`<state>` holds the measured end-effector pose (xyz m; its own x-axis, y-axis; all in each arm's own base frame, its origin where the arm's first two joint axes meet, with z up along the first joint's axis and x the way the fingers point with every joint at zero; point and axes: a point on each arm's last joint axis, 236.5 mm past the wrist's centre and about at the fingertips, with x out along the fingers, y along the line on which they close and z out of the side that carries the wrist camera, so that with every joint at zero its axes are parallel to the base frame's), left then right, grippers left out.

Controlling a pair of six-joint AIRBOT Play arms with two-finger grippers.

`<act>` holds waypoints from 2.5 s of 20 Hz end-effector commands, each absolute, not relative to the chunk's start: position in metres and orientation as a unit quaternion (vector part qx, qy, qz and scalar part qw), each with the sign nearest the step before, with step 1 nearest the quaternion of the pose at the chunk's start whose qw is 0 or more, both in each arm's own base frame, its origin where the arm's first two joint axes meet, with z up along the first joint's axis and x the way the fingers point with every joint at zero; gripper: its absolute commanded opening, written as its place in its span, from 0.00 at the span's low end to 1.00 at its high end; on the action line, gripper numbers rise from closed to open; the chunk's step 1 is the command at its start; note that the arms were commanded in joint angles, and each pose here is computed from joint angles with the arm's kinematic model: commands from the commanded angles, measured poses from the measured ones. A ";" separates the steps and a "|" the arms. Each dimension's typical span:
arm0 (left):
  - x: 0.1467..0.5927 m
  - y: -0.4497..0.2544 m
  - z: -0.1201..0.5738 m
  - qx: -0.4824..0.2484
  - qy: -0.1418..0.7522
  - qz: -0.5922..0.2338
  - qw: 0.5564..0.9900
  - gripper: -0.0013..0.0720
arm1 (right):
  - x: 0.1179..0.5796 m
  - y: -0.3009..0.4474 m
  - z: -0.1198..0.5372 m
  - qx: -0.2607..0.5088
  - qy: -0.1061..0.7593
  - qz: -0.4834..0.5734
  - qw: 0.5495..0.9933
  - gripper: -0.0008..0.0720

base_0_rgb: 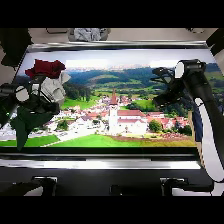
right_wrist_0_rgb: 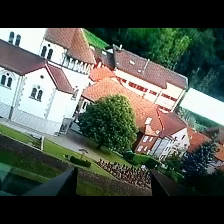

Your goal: Fold the shirts.

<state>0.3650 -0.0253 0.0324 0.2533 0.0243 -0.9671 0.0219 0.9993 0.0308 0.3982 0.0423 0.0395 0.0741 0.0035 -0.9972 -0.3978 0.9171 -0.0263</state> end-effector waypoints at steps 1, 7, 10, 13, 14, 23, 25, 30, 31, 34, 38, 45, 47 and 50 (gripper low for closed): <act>0.365 -0.025 0.033 0.019 0.611 0.001 0.792 0.94 | 0.398 0.043 0.039 -0.148 0.666 0.140 0.717 0.74; 0.365 -0.025 0.033 0.019 0.611 0.001 0.792 0.94 | 0.398 0.043 0.039 -0.148 0.666 0.140 0.717 0.74; 0.365 -0.025 0.033 0.019 0.611 0.001 0.792 0.94 | 0.398 0.043 0.039 -0.148 0.666 0.140 0.717 0.74; 0.365 -0.025 0.033 0.019 0.611 0.001 0.792 0.94 | 0.398 0.043 0.039 -0.148 0.666 0.140 0.717 0.74; 0.365 -0.025 0.033 0.019 0.611 0.001 0.792 0.94 | 0.398 0.043 0.039 -0.148 0.666 0.140 0.717 0.74; 0.379 -0.029 0.037 0.013 0.585 -0.004 0.811 0.94 | 0.423 0.045 0.042 -0.150 0.627 0.135 0.752 0.74; 0.397 -0.031 0.041 0.012 0.556 -0.008 0.831 0.94 | 0.432 0.046 0.044 -0.151 0.611 0.133 0.766 0.74; 0.466 0.054 0.080 -0.035 0.477 0.091 0.873 1.00 | 0.467 0.051 0.055 -0.154 0.549 0.127 0.812 0.77; 0.463 0.093 0.073 -0.080 0.499 0.142 0.851 1.00 | 0.468 0.051 0.055 -0.154 0.548 0.128 0.812 0.78; 0.417 0.165 0.011 -0.235 0.597 0.204 0.739 1.00 | 0.460 0.059 0.053 -0.138 0.558 0.142 0.806 0.78; 0.411 0.160 -0.047 -0.359 0.606 0.138 0.696 1.00 | 0.458 0.064 0.053 -0.131 0.560 0.150 0.804 0.78; 0.428 0.151 -0.082 -0.333 0.581 0.125 0.731 1.00 | 0.456 0.067 0.052 -0.126 0.564 0.154 0.802 0.78; 0.427 0.148 -0.087 -0.335 0.588 0.123 0.726 0.19 | 0.452 0.068 0.051 -0.123 0.569 0.157 0.797 0.78; 0.438 0.144 -0.060 -0.344 0.561 0.111 0.745 0.05 | 0.447 0.069 0.052 -0.131 0.573 0.167 0.792 0.77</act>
<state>0.4279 0.1478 -0.0758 0.2901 -0.2134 -0.9329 -0.5708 0.7438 -0.3477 0.4521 0.0675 0.0516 0.3029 0.1101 -0.9467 -0.3940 0.9189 -0.0192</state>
